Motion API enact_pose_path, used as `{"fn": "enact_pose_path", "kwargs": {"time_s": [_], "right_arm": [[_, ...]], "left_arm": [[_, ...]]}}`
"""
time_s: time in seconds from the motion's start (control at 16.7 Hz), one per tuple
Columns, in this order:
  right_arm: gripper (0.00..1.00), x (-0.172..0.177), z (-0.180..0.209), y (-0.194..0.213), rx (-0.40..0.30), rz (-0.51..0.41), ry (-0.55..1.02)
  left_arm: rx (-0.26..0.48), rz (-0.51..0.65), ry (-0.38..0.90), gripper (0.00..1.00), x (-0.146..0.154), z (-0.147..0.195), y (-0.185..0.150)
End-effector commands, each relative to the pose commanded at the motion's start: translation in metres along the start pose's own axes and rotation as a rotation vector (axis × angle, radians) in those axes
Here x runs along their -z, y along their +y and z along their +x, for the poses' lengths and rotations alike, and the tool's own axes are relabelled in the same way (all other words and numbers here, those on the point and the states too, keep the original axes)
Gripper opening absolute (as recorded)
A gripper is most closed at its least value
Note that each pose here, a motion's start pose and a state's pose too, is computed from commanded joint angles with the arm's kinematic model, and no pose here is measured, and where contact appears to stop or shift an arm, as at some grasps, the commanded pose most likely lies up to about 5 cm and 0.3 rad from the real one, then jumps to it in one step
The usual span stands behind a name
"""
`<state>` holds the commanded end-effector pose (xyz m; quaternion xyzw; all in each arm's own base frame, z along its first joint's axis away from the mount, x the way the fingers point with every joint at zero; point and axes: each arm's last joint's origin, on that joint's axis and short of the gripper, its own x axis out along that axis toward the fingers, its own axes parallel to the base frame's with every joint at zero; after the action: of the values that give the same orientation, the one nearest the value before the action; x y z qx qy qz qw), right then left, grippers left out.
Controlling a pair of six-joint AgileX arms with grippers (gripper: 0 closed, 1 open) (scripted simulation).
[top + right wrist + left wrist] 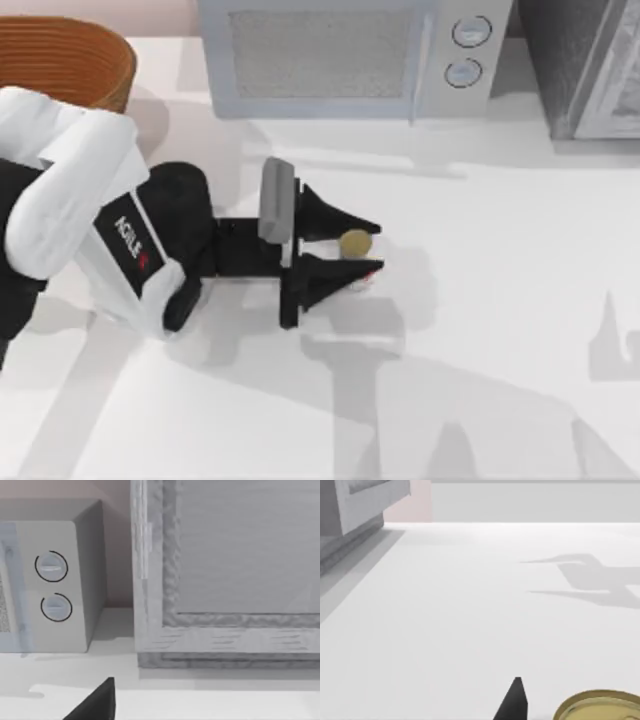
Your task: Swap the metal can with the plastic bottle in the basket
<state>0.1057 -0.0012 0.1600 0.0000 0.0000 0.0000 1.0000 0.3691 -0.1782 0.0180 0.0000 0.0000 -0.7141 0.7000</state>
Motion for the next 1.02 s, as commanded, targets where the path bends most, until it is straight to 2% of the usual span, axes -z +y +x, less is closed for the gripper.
{"fn": "enact_pose_path", "kwargs": {"time_s": [0.24,0.3,0.84,1.02], "right_arm": [[1.00,0.000,0.000,0.000,0.000,0.000,0.000],[1.00,0.000,0.000,0.000,0.000,0.000,0.000],[1.00,0.000,0.000,0.000,0.000,0.000,0.000],[1.00,0.000,0.000,0.000,0.000,0.000,0.000]], "left_arm": [[0.000,0.000,0.000,0.98,0.000,0.000,0.000],[0.000,0.000,0.000,1.00,0.000,0.000,0.000],[-0.003,0.000,0.000,1.00,0.000,-0.001,0.001],[-0.075,-0.038,0.012,1.00,-0.012,-0.013,0.002]]}}
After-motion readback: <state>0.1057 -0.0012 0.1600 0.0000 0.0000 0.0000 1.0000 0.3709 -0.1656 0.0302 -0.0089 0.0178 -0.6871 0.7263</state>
